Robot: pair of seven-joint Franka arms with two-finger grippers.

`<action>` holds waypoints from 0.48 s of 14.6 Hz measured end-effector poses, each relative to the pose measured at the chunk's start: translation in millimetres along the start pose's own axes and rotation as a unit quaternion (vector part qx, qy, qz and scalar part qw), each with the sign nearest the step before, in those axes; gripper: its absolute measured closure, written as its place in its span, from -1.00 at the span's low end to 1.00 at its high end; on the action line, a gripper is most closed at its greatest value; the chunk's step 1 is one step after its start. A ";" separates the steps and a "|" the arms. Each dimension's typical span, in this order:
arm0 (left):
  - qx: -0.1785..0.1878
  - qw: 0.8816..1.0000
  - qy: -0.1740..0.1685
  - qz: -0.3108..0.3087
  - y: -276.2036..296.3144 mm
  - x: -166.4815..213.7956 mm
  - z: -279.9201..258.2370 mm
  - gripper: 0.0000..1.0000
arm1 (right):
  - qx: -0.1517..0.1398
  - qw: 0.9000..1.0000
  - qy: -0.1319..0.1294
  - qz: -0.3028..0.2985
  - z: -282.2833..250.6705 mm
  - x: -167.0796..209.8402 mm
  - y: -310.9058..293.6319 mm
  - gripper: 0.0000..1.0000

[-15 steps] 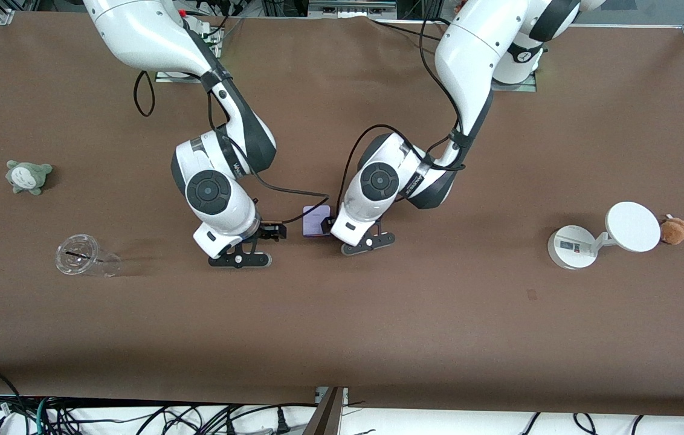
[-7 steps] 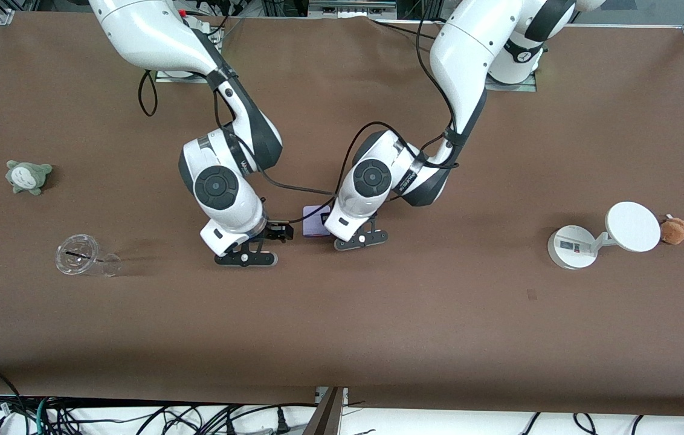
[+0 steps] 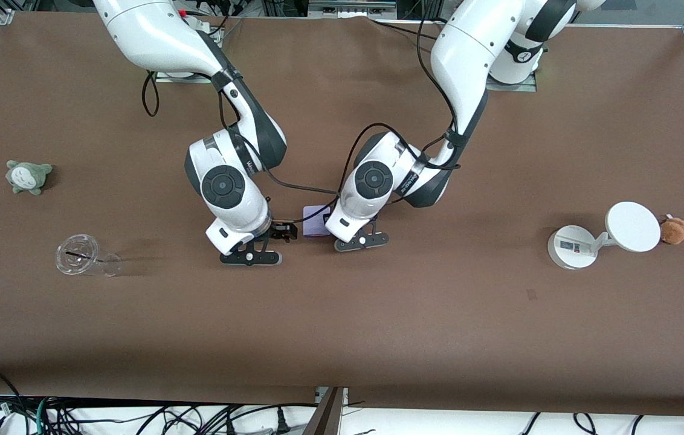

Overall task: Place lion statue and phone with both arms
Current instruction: 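Carry the lion toward the lamp while the right gripper grasps the phone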

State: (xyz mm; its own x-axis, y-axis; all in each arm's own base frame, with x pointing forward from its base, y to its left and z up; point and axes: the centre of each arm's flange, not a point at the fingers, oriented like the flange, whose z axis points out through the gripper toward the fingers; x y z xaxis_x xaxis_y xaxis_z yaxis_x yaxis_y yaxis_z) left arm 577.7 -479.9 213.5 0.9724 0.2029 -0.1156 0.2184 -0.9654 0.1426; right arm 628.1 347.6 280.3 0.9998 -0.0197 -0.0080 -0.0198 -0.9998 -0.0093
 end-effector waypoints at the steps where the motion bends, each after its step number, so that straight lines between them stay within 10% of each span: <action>1: 0.007 1.000 -0.001 -0.004 -5.2 5.7 -3.4 0.36 | -0.001 1.000 -0.001 0.003 2.8 -1.4 -2.3 -1.00; 7: 0.026 0.999 -0.005 -0.041 -64.6 66.3 -93.1 0.36 | 0.004 1.000 0.006 -0.003 15.0 -13.1 -26.4 -1.00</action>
State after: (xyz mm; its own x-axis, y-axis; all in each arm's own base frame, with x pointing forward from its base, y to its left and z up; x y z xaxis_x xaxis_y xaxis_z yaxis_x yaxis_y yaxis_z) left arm 635.8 -388.7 288.1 0.9505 0.2796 -0.1356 0.2920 -0.9530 0.0814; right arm 615.4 374.4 265.7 0.9999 -0.0129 0.0031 -0.0128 -0.9998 -0.0169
